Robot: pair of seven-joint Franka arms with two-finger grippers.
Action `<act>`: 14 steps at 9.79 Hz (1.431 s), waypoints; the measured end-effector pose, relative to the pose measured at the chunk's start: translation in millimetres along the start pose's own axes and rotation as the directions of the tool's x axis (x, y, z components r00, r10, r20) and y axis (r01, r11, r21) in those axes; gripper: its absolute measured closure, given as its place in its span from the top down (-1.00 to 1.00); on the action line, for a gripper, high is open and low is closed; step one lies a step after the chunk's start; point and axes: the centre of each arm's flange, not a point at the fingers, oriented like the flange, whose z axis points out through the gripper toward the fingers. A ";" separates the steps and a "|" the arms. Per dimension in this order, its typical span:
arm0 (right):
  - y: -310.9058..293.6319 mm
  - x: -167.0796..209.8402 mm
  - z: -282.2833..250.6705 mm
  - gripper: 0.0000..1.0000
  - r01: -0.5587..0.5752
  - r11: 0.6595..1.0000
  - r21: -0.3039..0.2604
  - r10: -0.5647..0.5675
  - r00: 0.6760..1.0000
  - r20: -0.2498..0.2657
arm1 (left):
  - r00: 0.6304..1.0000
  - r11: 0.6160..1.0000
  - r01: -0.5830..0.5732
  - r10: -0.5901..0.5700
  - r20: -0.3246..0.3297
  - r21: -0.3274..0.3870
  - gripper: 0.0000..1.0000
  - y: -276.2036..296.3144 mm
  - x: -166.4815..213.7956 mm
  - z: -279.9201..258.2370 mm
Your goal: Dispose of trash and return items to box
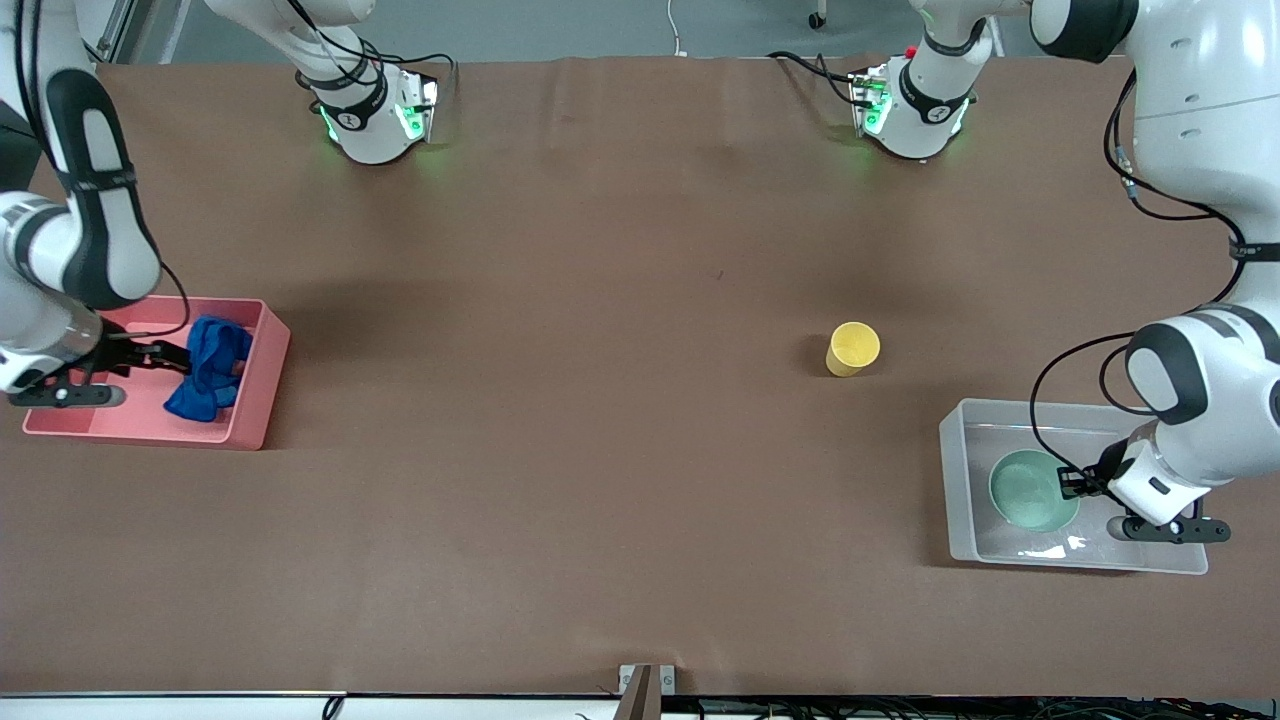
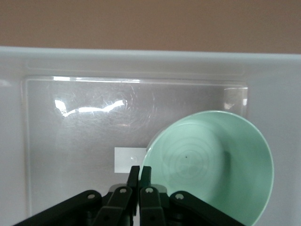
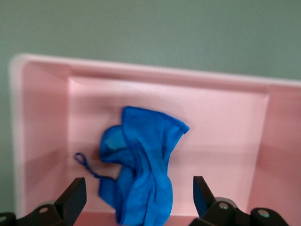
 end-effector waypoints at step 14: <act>-117.1 -21.1 -323.8 1.00 -0.207 0.976 0.072 0.206 0.978 0.013 | 0.993 0.994 -0.109 0.109 -0.041 0.004 1.00 45.5 -56.5 -258.2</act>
